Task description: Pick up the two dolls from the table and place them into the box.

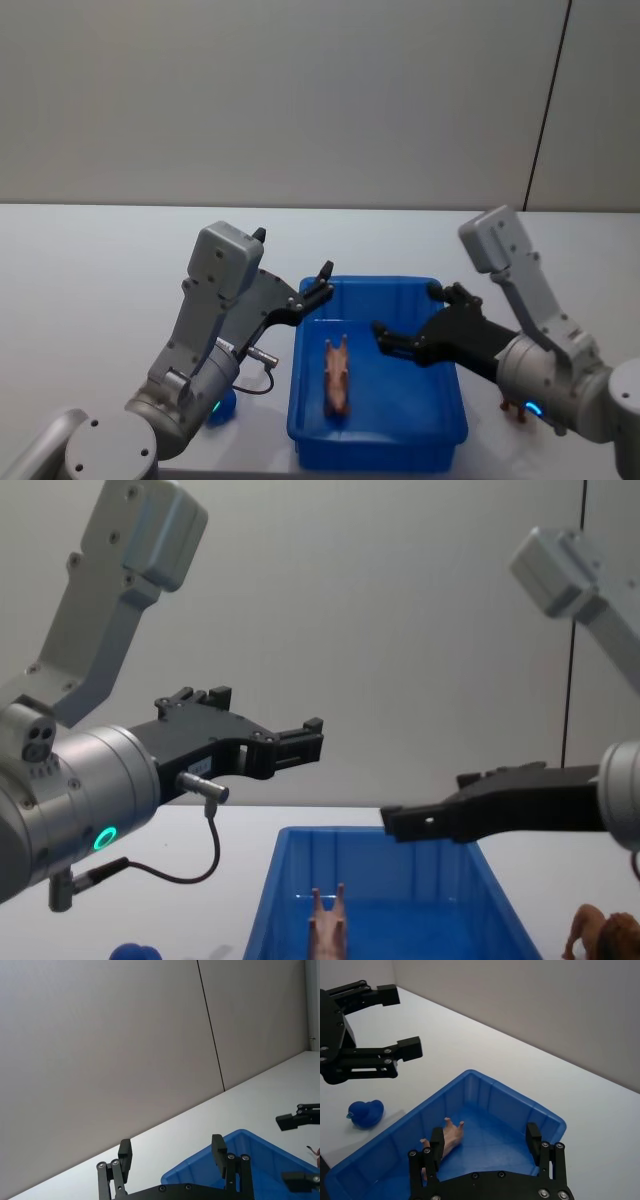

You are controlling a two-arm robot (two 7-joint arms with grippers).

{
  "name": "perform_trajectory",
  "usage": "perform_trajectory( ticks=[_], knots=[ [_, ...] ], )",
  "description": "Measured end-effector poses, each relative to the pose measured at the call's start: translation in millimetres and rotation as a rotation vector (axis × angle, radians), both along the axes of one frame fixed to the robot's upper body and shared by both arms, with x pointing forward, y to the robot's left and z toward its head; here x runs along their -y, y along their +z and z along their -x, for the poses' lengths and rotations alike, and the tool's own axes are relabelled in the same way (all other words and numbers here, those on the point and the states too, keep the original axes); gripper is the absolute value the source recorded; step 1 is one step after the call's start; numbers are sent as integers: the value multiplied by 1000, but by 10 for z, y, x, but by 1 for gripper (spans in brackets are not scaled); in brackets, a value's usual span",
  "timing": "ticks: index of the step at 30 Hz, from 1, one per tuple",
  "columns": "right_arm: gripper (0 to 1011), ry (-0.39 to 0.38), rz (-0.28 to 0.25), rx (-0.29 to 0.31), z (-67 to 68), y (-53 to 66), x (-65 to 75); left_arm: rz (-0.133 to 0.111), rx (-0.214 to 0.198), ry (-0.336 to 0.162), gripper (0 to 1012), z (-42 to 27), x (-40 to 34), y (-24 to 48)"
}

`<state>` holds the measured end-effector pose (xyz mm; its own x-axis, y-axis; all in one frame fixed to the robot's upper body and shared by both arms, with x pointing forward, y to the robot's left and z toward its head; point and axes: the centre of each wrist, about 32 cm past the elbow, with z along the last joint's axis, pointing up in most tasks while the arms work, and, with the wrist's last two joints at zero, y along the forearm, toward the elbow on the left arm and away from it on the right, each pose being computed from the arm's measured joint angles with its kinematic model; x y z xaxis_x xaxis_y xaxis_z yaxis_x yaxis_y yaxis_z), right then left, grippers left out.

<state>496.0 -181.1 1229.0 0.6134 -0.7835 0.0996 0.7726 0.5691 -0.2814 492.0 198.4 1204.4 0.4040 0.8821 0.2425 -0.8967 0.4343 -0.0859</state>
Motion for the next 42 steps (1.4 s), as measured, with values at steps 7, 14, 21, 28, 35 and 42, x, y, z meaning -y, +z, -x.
perform_trajectory(
  ticks=[7, 14, 21, 28, 35, 42],
  knots=[
    [1001, -37, -8, 19, 36, -1, 143, 0, 0, 0, 1001, 0, 0, 0],
    [1001, -79, -1, 16, 106, -43, 331, 0, 0, 0, 1002, 0, 0, 0],
    [1001, -112, 16, 5, 197, -91, 517, 0, 0, 0, 1002, 0, 0, 0],
    [1001, -132, 39, -16, 288, -150, 682, 0, 0, 0, 1001, 0, 0, 0],
    [1001, -141, 60, -39, 331, -198, 767, 0, 0, 0, 1001, 0, 0, 0],
    [1001, -147, 90, -75, 344, -298, 821, 0, 0, 0, 1001, 0, 0, 0]
  ],
)
